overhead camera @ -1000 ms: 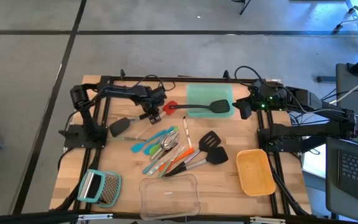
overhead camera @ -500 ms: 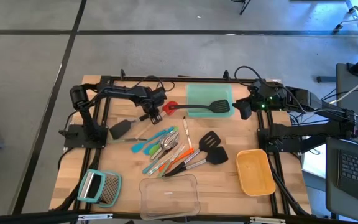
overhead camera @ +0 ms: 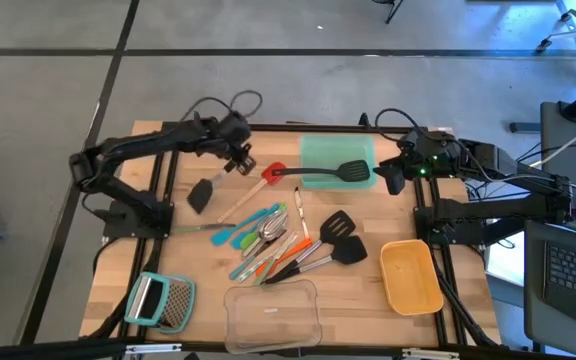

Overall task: Pick & Place Kitchen Items
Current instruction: Put the black spatula into the green bin

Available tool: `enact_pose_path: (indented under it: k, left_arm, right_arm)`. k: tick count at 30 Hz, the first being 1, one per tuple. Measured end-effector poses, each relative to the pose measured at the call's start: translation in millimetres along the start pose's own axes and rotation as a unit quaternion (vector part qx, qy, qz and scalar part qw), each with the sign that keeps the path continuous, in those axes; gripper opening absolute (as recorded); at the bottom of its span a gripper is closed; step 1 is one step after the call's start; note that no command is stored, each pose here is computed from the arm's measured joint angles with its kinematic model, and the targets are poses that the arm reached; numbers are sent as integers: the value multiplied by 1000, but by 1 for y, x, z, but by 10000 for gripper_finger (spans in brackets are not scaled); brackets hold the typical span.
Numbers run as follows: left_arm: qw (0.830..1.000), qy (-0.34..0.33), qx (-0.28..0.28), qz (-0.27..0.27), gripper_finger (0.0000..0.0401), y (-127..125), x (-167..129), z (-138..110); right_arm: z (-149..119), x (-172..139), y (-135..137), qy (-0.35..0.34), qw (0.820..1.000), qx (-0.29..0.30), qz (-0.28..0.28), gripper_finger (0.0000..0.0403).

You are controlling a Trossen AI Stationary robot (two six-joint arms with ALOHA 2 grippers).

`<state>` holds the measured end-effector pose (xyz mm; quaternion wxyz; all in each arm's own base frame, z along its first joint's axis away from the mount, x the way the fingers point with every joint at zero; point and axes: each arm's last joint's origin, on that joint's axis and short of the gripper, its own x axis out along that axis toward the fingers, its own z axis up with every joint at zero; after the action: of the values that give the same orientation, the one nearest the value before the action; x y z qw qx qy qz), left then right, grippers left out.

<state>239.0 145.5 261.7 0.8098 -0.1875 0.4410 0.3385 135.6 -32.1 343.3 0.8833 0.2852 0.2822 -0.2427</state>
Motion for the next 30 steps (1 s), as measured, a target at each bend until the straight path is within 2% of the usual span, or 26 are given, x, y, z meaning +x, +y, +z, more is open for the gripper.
enact_pose_path:
  k: [4,8,11,13,16,18,21,24,26,30]
  left_arm:
    - [991,-106,-39,-75,88,-4,-27,22]
    - [964,-199,-63,-163,88,-10,-45,44]
    - [936,-257,-71,-228,88,-14,-54,57]
    - [914,-293,-76,-271,88,-18,-56,66]
    - [872,-346,-79,-338,88,-24,-60,79]
    - [843,-374,-78,-378,88,-30,-62,86]
    - [805,-402,-73,-430,88,-40,-62,93]
    - [770,-422,-68,-473,88,-51,-61,97]
    - [752,-428,-65,-496,88,-60,-58,98]
    - [738,-425,-67,-520,88,-75,-48,97]
  right_arm:
    - [2,4,2,0,1000,0,5,165]
    - [4,9,6,14,999,-13,32,165]
    - [7,12,10,11,998,-11,59,165]
    - [12,14,16,-1,995,0,97,165]
    - [26,11,28,-54,982,-3,183,165]
    - [36,7,34,-105,970,-5,220,165]
    - [49,3,37,-173,955,-8,239,167]
    - [60,5,36,-211,946,-9,246,174]
    - [65,13,36,-208,944,-13,256,181]
    - [69,34,37,-159,944,-5,289,198]
